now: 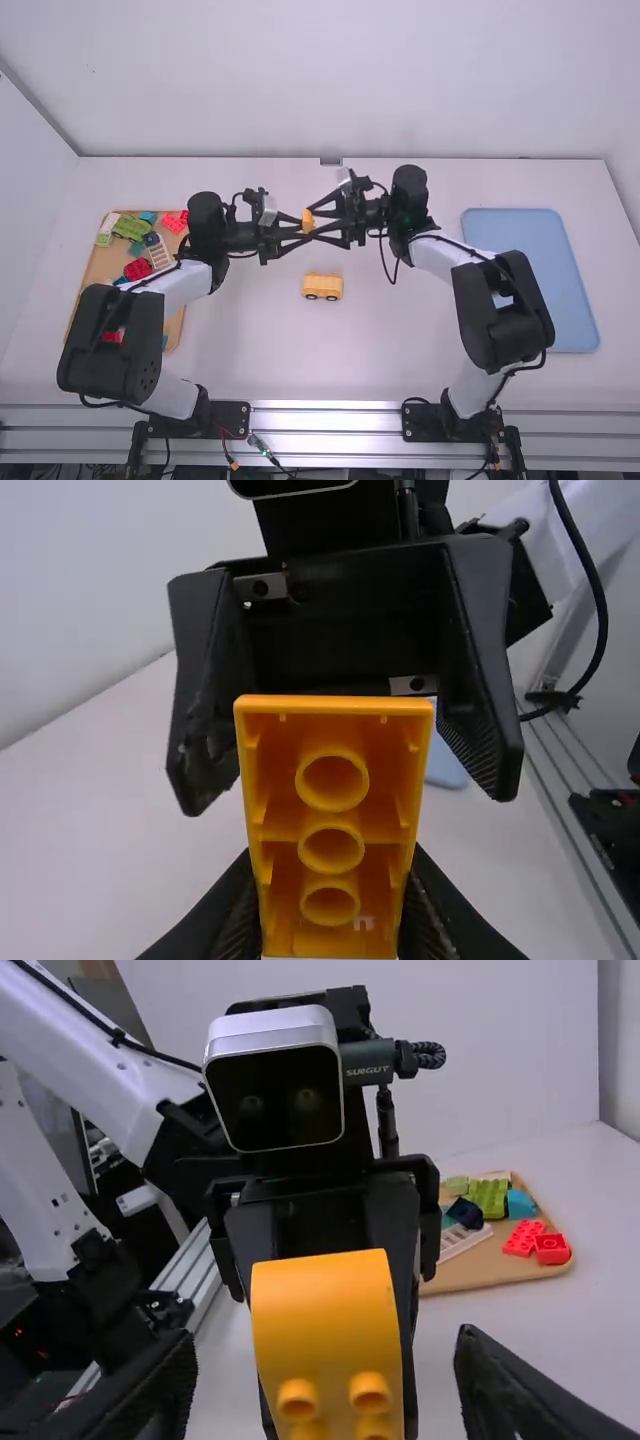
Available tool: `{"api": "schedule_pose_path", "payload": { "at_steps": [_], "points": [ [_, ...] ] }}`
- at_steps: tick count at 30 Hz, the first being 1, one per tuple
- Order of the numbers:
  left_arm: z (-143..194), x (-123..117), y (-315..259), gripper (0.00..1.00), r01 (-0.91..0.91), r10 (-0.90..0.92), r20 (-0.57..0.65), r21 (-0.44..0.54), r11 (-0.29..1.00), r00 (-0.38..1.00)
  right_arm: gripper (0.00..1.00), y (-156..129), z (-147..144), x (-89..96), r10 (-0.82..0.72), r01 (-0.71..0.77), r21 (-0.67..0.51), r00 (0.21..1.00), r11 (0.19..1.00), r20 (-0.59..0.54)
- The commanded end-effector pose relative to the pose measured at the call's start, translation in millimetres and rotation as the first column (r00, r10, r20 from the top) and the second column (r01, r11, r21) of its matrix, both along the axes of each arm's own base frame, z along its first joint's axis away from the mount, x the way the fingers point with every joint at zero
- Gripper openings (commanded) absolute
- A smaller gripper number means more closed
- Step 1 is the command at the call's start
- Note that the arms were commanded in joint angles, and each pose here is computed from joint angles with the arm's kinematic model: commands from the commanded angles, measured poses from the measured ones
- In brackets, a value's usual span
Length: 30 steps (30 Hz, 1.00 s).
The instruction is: Assemble lego blocks to make yellow taxi
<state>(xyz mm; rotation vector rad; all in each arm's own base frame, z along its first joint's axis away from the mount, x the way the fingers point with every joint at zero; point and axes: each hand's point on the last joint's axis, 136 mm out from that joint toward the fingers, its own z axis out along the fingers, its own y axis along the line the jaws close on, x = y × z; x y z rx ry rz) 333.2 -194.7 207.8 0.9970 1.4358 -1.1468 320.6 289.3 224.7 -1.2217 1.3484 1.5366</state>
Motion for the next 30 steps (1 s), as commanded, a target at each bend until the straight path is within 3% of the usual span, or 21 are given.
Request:
{"api": "schedule_pose_path", "payload": {
  "at_steps": [1, 4, 10, 13, 15, 17, 18, 19, 22, 25, 27, 30],
  "points": [
    [7, -9, -3, 0.09, 0.027, -0.027, 0.0, -0.01, 1.0, 1.0, 0.61, 3, 1, -1.1, 0.013, -0.013, 0.0, 1.0, 1.0, -0.007],
    [7, -9, -3, 0.09, 0.029, -0.029, -0.001, -0.01, 1.0, 1.0, 0.56, 7, 0, -4.6, 0.025, -0.025, 0.0, 1.0, 1.0, 0.0],
    [7, -9, -3, 0.1, 0.029, -0.029, 0.0, -0.009, 1.0, 1.0, 0.36, 7, 0, -4.2, 0.023, -0.023, 0.001, 1.0, 1.0, 0.002],
    [7, -9, -3, 0.13, 0.029, -0.029, -0.001, -0.01, 1.0, 1.0, 0.33, 8, 1, -4.4, 0.023, -0.023, 0.001, 1.0, 1.0, 0.003],
    [6, -10, -3, 0.23, 0.03, -0.029, 0.005, -0.006, 1.0, 1.0, 0.27, 6, 0, -2.6, 0.016, -0.016, 0.001, 1.0, 1.0, 0.003],
    [6, -10, -3, 0.47, 0.03, -0.03, 0.007, -0.005, 1.0, 1.0, 0.25, 7, 1, -3.2, 0.018, -0.018, 0.002, 1.0, 1.0, 0.005],
    [6, -10, -3, 0.7, 0.03, -0.03, 0.007, -0.005, 1.0, 1.0, 0.24, 7, 1, -3.4, 0.018, -0.018, 0.002, 1.0, 1.0, 0.005],
    [6, -10, -3, 0.99, 0.03, -0.03, 0.007, -0.005, 1.0, 1.0, 0.24, 7, 1, -3.5, 0.019, -0.019, 0.002, 1.0, 1.0, 0.009],
    [4, -9, -3, 0.99, 0.025, -0.025, -0.004, -0.004, 1.0, 1.0, 0.21, 6, 1, -1.9, 0.013, -0.013, 0.006, 0.999, 1.0, 0.03],
    [-6, 0, 0, 0.99, -0.04, 0.041, -0.066, 0.016, 0.999, 0.997, 0.14, 4, -4, 11.0, -0.057, 0.057, -0.011, 0.998, 0.998, -0.006],
    [-31, 13, 9, 0.99, -0.14, 0.15, -0.11, 0.094, 0.986, 0.983, 0.07, -1, -16, 29.3, -0.158, 0.156, -0.048, 0.987, 0.987, -0.032],
    [-70, 29, 30, 0.99, -0.28, 0.324, -0.152, 0.252, 0.926, 0.934, 0.06, -6, -38, 50.7, -0.292, 0.282, -0.13, 0.955, 0.95, -0.06]
  ]
}}
